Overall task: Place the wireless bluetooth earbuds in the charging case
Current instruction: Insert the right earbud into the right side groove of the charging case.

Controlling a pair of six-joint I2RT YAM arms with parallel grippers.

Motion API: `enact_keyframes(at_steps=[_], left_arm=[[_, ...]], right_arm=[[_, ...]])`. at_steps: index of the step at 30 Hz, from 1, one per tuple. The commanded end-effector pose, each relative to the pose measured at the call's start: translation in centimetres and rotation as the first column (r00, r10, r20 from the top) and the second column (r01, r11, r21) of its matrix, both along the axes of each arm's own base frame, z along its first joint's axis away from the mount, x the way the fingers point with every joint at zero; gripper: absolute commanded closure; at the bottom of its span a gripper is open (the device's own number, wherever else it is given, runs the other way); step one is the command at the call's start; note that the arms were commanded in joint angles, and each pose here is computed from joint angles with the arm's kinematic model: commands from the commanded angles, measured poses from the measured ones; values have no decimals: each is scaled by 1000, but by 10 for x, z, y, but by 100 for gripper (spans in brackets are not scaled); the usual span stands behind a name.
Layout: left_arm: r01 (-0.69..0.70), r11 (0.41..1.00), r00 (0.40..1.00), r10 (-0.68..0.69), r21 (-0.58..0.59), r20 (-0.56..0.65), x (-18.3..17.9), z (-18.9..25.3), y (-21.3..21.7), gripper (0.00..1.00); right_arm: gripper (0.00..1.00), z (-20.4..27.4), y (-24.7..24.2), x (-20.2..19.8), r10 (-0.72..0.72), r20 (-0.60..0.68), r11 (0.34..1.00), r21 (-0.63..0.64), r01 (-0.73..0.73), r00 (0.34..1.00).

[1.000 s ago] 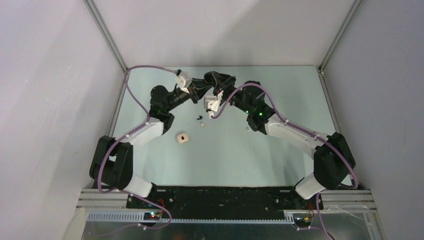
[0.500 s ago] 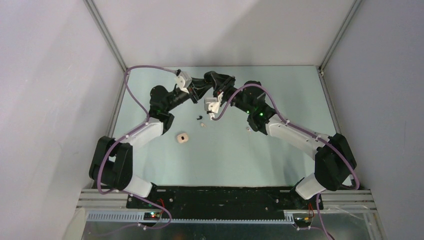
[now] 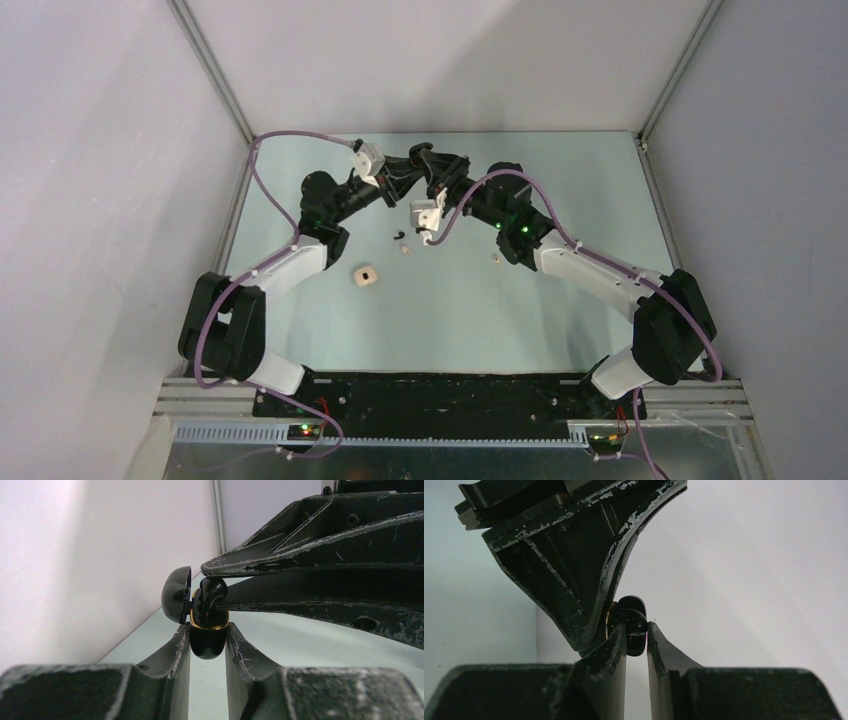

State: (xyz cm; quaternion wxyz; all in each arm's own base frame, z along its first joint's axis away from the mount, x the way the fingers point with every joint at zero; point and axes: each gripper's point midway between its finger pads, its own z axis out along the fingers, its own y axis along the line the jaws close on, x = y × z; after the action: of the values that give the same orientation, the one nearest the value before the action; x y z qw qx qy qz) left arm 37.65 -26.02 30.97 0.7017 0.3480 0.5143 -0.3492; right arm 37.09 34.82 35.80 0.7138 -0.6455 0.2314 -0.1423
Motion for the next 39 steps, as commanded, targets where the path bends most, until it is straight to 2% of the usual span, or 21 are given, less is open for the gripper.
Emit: enact_keyframes(at_steps=[1,8,13,28,39], left_arm=[[11,999,998,-9,-33,70,-10,25,0,100],[10,999,998,-8,-32,66,-10,23,0,100],[2,999,998,0,-36,58,-8,21,0,100],[13,1000,998,-12,-20,56,-9,13,-2,100],[47,999,997,-47,-1,66,-15,10,-7,100]], right_arm=[[100,13,-1,-12,30,30,1000,4,-30,999],[99,7,-1,-12,29,29,999,-29,-29,999],[83,2,-2,-12,30,35,998,-63,-27,999],[62,-6,-9,-19,77,-4,987,-139,-77,997],[60,-5,-7,-17,86,-15,986,-142,-87,996]])
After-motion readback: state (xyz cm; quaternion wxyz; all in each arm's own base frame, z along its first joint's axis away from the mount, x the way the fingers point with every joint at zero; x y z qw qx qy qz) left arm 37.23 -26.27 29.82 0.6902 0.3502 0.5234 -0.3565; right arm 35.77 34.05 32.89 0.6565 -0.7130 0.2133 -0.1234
